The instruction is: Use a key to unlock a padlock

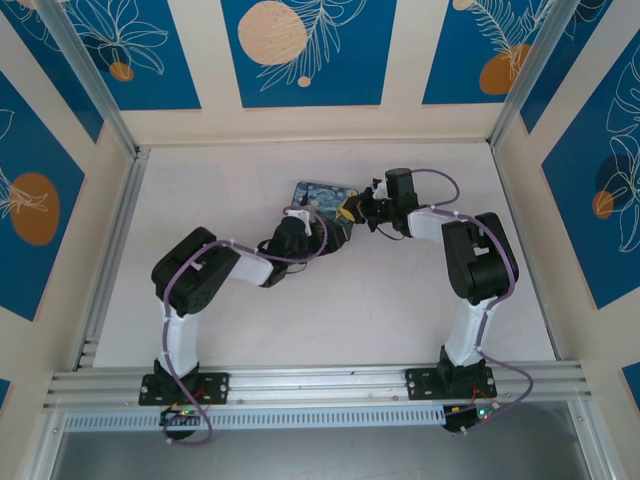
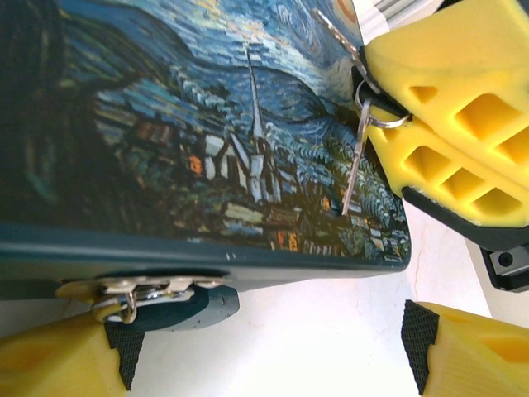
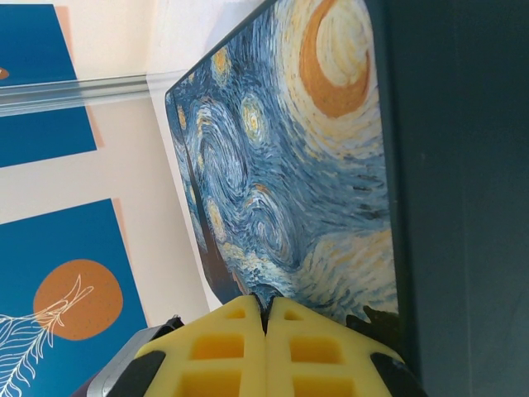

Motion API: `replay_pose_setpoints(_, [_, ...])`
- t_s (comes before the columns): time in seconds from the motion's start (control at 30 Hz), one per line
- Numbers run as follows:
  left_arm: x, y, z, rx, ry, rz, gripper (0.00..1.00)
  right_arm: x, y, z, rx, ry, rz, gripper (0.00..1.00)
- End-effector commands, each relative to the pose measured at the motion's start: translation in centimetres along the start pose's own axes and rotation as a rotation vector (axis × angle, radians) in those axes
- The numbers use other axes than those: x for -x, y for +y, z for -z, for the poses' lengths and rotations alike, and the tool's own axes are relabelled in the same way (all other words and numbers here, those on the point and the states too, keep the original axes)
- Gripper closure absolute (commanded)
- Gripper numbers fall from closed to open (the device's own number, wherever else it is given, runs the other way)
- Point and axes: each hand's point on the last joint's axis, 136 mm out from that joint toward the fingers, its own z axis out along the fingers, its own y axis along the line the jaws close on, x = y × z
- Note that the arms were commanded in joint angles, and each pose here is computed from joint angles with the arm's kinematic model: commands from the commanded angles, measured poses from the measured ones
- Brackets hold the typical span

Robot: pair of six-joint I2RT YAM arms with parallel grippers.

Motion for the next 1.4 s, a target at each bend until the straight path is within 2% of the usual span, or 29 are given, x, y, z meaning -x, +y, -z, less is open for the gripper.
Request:
replay_pose_setpoints(0.0, [-1.0, 3.2, -0.7, 0.065, 0.015, 0.049, 0.17, -0.2, -1.9, -0.2, -0.038, 0.013, -0.052, 1.0])
replay_pose_setpoints(0.2, [-1.1, 5.2, -0.3, 0.14, -0.024, 0.096, 0.17, -0.3, -2.2, -0.2, -0.045, 0.01, -0.064, 1.0])
replay_pose_setpoints(0.33, [-1.1, 5.0, -0.7, 0.131, -0.012, 0.104, 0.17, -0.3, -2.3, -0.1, -0.045, 0.008, -0.075, 1.0])
replay_pose_setpoints(0.5, [-1.2, 2.7, -1.3, 0.011, 0.02, 0.102, 0.17, -0.4, -2.2, 0.0, -0.043, 0.005, -0.076, 1.0])
replay_pose_setpoints(0.63, [-0.5, 0.5, -0.4, -0.091, -0.004, 0.132, 0.18, -0.4, -2.1, 0.1, -0.044, 0.002, -0.077, 1.0])
replay_pose_setpoints(0.87, [0.3, 0.6, 0.8, -0.104, -0.074, 0.197, 0.18, -0.6, -2.4, 0.1, -0.051, 0.004, -0.079, 1.0])
replay_pose_setpoints(1.37, [1.2, -1.2, 1.0, -0.191, -0.129, 0.277, 0.21, -0.6, -3.1, 0.1, -0.066, 0.006, -0.087, 1.0])
